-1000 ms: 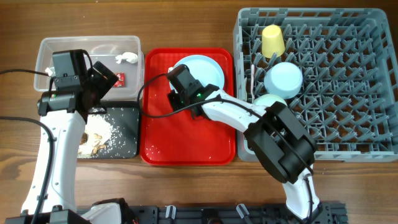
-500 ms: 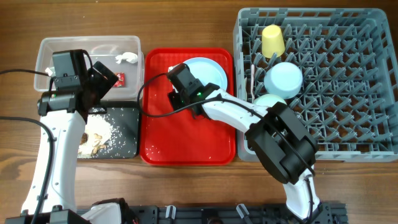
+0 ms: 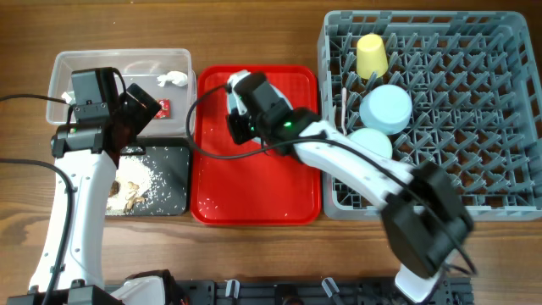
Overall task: Sort waste into correct bins and load items into the dishwasher rack
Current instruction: 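Grip the light-blue plate's edge with the right gripper and lift, then carry the plate right and stand it upright in the rack, then release the plate and pull the right gripper back out of the rack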
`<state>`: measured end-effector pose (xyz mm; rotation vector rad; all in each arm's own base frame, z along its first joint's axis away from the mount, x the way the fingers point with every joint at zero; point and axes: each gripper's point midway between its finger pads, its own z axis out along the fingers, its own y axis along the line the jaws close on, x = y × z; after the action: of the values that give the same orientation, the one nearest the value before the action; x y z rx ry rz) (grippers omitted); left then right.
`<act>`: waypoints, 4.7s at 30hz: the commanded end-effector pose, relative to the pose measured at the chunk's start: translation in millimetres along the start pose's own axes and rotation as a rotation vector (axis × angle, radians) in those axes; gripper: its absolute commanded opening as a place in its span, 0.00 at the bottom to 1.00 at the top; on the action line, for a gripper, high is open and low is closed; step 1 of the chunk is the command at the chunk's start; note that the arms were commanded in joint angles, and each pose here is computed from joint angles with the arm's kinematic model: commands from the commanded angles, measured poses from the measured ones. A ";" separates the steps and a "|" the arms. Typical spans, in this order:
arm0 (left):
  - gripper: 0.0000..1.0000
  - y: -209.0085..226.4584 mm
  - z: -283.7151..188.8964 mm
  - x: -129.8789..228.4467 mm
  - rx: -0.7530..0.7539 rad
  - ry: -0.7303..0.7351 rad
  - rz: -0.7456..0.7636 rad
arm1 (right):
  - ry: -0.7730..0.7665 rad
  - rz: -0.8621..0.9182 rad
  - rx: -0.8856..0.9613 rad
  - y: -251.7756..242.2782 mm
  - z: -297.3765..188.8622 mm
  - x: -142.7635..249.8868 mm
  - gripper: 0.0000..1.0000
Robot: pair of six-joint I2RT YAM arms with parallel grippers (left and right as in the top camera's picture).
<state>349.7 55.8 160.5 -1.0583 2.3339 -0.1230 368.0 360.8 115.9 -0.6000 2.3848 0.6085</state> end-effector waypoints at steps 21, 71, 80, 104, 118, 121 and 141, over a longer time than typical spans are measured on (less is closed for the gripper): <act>1.00 -1.6 -6.6 -5.2 0.011 -0.021 0.011 | -0.241 0.255 -0.794 -65.6 -206.7 -108.1 0.04; 1.00 -1.6 -6.6 -5.2 0.011 -0.021 0.011 | -0.455 0.853 -0.181 -320.8 -226.3 -23.3 0.99; 1.00 -1.6 -6.6 -5.2 0.011 -0.021 0.011 | -0.455 0.783 -0.007 -335.5 -255.7 -4.1 1.00; 1.00 -1.6 -6.6 -5.2 0.011 -0.021 0.011 | -0.374 0.888 0.392 -287.1 -339.6 37.2 1.00; 1.00 -1.6 -6.6 -5.2 0.011 -0.021 0.011 | -0.431 0.843 0.400 -271.8 -357.3 28.8 1.00; 1.00 -1.6 -6.6 -5.2 0.011 -0.021 0.011 | -0.503 0.763 0.389 -242.5 -377.3 16.0 1.00; 1.00 -1.6 -6.6 -5.2 0.011 -0.021 0.011 | -1.077 0.463 0.303 -107.8 -438.5 40.9 1.00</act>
<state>349.4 55.7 160.3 -1.0588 2.3355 -0.1229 202.4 36.7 415.3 0.2121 1.5135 0.4940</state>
